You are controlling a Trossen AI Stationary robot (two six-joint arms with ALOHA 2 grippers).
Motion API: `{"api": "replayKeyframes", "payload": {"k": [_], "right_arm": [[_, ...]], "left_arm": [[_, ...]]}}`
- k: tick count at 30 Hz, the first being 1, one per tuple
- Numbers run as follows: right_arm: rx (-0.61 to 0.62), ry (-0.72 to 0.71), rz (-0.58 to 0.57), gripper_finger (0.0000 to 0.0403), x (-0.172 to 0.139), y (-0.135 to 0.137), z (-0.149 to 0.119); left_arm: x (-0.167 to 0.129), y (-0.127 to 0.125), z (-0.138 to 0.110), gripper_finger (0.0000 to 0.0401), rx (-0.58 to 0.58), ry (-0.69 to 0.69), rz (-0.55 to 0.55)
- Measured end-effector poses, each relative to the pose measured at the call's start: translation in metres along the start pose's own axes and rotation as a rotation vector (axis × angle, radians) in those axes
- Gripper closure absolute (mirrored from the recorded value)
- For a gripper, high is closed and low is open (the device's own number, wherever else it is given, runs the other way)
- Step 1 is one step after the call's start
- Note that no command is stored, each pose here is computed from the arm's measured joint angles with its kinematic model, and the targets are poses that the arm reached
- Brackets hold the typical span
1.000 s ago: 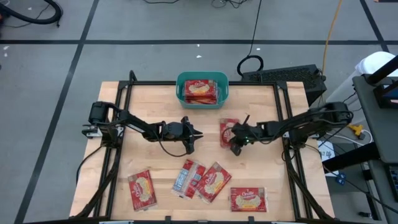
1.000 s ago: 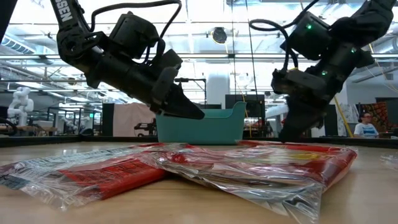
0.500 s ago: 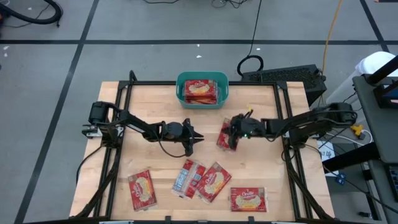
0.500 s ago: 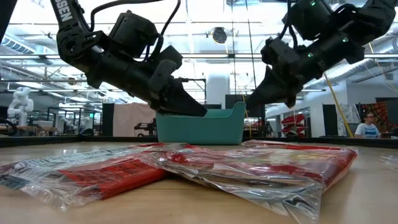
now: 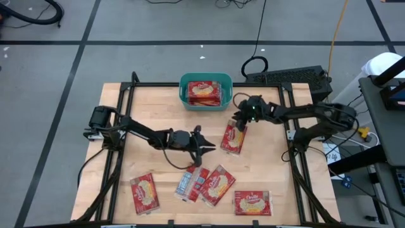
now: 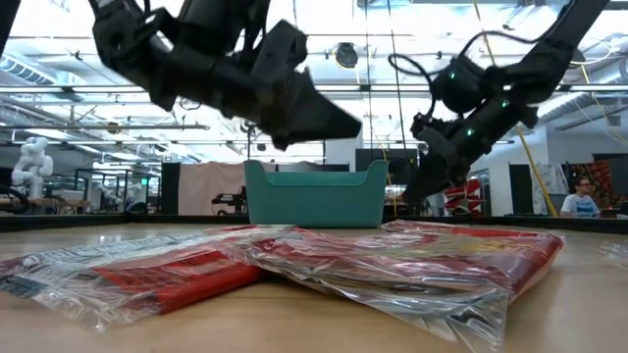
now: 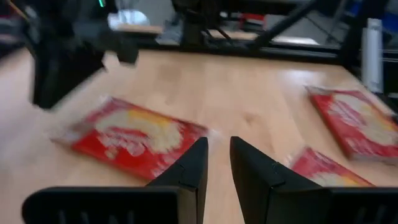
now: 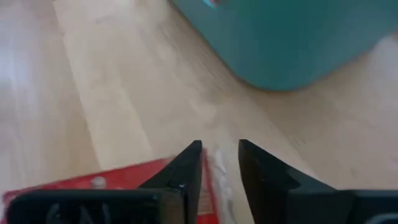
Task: Sort popcorn bags into baskets
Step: Put the red popcorn bag into the green bin
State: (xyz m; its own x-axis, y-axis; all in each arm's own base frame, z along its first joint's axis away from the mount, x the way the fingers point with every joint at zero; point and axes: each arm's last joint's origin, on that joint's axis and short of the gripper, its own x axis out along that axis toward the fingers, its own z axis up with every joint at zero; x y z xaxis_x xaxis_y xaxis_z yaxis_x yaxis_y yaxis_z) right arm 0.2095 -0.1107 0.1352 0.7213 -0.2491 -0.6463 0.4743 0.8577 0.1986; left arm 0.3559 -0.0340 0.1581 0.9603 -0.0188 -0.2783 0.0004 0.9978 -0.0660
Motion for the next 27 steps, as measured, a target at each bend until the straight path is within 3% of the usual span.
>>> {"api": "replayKeyframes", "payload": {"k": [4, 10, 15, 20, 27], "right_arm": [[0.026, 0.014, 0.052, 0.027, 0.008, -0.012, -0.002], [0.025, 0.066, 0.088, 0.0224, 0.019, -0.015, -0.011], [0.01, 0.116, 0.168, 0.0211, 0.023, -0.01, -0.018], [-0.008, 0.129, 0.213, 0.0237, 0.023, -0.005, -0.019], [-0.022, 0.148, 0.277, 0.0311, 0.024, 0.003, -0.021]], "left_arm": [[0.011, 0.0, 0.009, 0.0329, 0.04, -0.009, 0.053], [0.04, 0.003, -0.014, 0.0329, 0.008, 0.067, 0.058], [0.057, 0.001, -0.029, 0.0329, -0.03, 0.115, 0.019], [0.062, 0.008, -0.043, 0.0329, -0.026, 0.199, 0.065], [0.059, 0.05, -0.051, 0.0329, -0.05, 0.3, 0.226]]}}
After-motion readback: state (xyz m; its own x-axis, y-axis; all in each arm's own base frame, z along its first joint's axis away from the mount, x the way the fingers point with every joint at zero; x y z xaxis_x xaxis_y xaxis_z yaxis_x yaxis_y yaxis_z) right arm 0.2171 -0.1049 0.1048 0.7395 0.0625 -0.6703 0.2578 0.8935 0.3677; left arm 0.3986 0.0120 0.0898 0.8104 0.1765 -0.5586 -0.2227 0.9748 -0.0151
